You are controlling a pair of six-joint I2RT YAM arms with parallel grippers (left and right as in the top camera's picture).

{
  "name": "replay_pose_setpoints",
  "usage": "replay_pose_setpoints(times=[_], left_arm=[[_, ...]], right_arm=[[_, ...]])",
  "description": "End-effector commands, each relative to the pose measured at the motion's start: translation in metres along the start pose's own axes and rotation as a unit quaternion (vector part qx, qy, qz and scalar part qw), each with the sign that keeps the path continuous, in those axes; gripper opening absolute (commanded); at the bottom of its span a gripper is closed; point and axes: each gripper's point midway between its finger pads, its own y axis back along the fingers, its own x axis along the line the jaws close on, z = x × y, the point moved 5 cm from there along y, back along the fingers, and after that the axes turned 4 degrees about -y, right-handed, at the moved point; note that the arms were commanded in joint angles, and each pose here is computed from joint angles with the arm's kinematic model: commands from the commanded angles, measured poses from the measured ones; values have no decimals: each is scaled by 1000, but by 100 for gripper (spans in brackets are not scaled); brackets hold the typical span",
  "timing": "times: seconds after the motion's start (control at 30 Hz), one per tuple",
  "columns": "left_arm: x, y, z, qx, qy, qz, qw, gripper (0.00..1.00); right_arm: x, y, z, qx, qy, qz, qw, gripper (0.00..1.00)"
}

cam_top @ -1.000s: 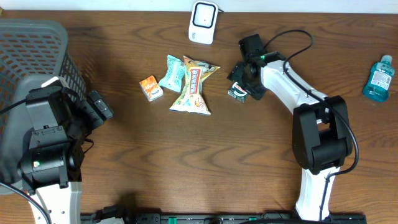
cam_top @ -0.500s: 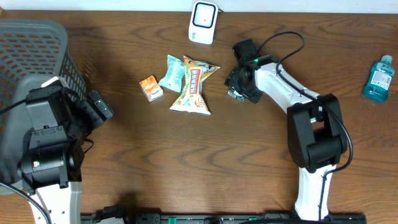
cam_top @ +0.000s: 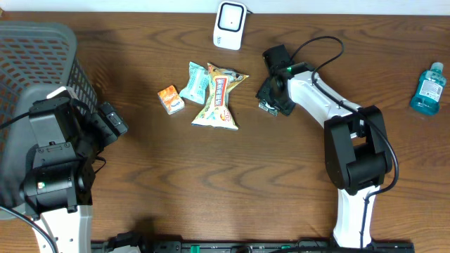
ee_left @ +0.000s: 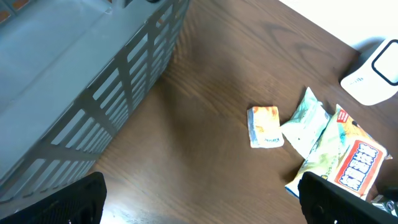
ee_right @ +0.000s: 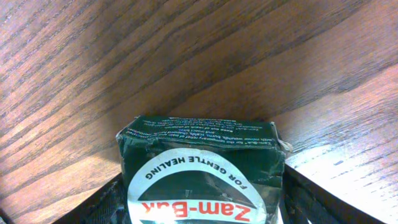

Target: Scan the item barcode

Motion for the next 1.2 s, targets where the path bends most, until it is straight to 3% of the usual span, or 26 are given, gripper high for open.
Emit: replay_pose_setpoints(times=[0.0,0.3,0.43,0.77,1.17], left_arm=[[2,1,2,-4,7,7,1000,98],[2,1,2,-4,7,7,1000,98],[2,1,2,-4,7,7,1000,98],[2,1,2,-4,7,7,1000,98],[2,1,2,-4,7,7,1000,98]], right_arm=[[2,-6,2,-7,19,-3,1000,67],[35,24,34,-57,89,48,993,67],[42,31,39,-65,99,58,991,60],[18,20,18,-18,133,1,991,80],[3,-12,-9,3,135,-20,991,84]])
